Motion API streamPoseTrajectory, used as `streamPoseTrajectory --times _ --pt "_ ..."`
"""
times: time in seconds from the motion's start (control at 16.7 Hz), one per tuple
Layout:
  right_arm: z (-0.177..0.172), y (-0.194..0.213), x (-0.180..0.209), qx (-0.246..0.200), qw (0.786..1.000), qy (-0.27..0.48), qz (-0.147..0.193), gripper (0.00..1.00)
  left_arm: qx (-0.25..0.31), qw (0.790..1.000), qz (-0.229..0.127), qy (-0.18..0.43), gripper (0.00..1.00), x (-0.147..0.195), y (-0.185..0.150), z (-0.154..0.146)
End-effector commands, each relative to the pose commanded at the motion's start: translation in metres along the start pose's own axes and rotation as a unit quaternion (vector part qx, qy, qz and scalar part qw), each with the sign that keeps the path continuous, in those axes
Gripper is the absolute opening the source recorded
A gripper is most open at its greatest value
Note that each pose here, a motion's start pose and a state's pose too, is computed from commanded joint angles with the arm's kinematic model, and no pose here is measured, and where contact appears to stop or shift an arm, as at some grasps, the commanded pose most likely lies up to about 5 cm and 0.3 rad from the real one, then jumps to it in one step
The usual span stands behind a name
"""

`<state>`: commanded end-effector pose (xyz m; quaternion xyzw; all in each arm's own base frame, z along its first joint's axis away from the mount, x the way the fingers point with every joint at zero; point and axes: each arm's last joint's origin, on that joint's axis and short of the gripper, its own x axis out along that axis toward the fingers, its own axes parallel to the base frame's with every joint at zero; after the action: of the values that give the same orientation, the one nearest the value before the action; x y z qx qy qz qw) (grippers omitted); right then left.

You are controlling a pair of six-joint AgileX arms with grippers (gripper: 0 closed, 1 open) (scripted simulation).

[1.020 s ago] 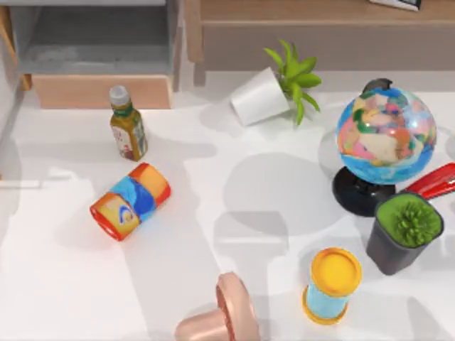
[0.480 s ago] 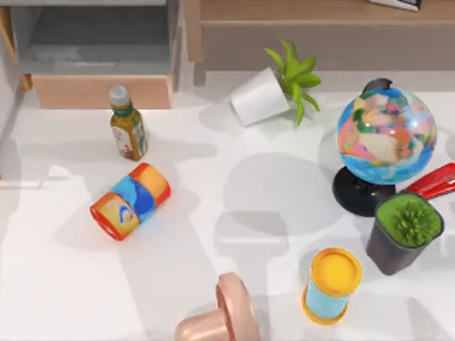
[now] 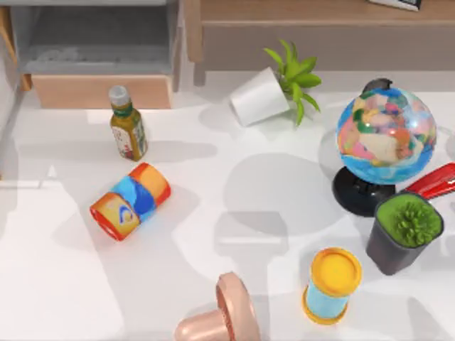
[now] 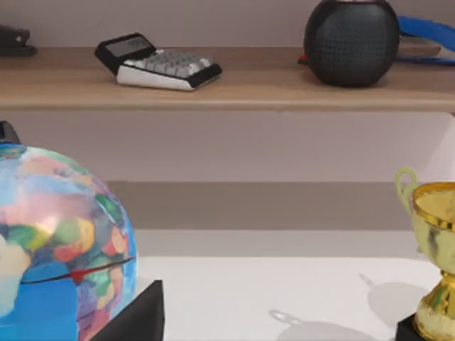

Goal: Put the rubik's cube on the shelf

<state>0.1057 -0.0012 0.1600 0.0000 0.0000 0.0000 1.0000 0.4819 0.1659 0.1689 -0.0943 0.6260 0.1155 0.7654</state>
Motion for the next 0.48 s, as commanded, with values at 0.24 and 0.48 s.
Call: streamPoseTrajectory --times 0.24,0.48 --pt "0.0 0.0 0.0 0.0 1.0 0.0 0.0 1.0 0.0 1.0 0.0 0.0 0.77 0.0 0.0 0.0" --pt "0.0 0.0 0.0 0.0 1.0 0.0 0.0 1.0 0.0 1.0 0.0 0.0 0.47 0.0 0.0 0.0"
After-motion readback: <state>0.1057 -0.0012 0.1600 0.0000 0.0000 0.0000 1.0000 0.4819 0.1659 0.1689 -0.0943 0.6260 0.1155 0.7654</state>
